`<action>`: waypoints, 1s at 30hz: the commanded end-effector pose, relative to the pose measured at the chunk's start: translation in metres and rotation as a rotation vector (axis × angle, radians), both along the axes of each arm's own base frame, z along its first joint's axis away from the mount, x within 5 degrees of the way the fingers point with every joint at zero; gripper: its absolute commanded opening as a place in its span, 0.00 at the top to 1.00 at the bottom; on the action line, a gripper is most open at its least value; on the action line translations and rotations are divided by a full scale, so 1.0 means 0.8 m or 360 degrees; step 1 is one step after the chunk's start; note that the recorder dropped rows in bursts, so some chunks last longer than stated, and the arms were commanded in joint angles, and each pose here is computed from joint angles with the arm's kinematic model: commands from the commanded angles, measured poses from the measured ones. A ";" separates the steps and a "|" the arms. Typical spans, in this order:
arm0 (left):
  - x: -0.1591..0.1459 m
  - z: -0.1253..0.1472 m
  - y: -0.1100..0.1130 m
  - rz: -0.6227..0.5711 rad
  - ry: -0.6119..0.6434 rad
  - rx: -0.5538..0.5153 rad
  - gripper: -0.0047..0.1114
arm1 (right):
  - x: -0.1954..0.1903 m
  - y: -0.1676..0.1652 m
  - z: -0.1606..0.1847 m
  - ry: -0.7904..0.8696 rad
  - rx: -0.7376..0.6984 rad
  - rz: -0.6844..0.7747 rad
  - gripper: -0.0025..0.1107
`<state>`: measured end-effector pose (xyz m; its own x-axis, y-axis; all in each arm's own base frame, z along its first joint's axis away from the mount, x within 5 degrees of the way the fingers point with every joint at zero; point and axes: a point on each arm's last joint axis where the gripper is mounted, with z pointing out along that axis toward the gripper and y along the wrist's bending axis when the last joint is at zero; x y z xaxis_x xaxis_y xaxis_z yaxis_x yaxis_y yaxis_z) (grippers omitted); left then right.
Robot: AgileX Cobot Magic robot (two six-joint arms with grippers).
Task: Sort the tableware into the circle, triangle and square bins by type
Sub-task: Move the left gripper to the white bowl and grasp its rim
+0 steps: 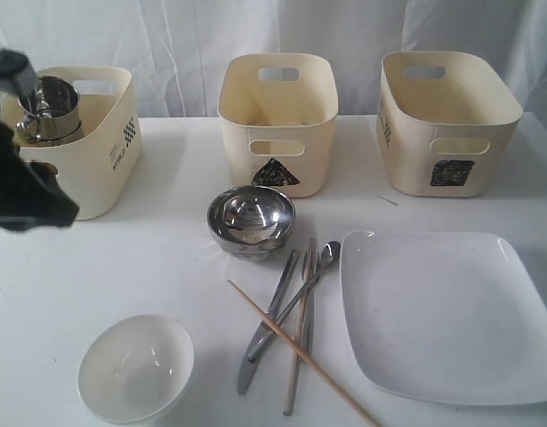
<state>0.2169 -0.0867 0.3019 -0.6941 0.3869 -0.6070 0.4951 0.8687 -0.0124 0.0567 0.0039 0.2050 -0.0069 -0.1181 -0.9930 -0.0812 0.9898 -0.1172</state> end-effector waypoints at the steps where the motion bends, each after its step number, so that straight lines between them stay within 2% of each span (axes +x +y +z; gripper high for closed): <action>1: -0.036 -0.042 -0.004 0.0022 0.0268 -0.0079 0.41 | 0.000 0.000 -0.002 0.0008 0.0005 0.0000 0.98; 7: -0.049 -0.067 -0.015 0.0034 0.0364 -0.0235 0.41 | 0.000 0.000 -0.002 0.0008 0.0005 0.0000 0.98; 17: -0.051 -0.091 -0.011 0.0052 0.0349 -0.0200 0.41 | 0.000 0.000 -0.002 0.0008 0.0005 0.0000 0.98; 30: -0.023 -0.137 -0.019 0.0050 0.0465 -0.0082 0.41 | 0.000 0.000 -0.002 0.0008 0.0008 0.0000 0.98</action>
<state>0.1974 -0.1000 0.2013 -0.8446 0.3302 -0.4214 0.4383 0.8785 -0.1902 0.0567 0.0039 0.2050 -0.0069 -0.1181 -0.9930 -0.0812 0.9898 -0.1172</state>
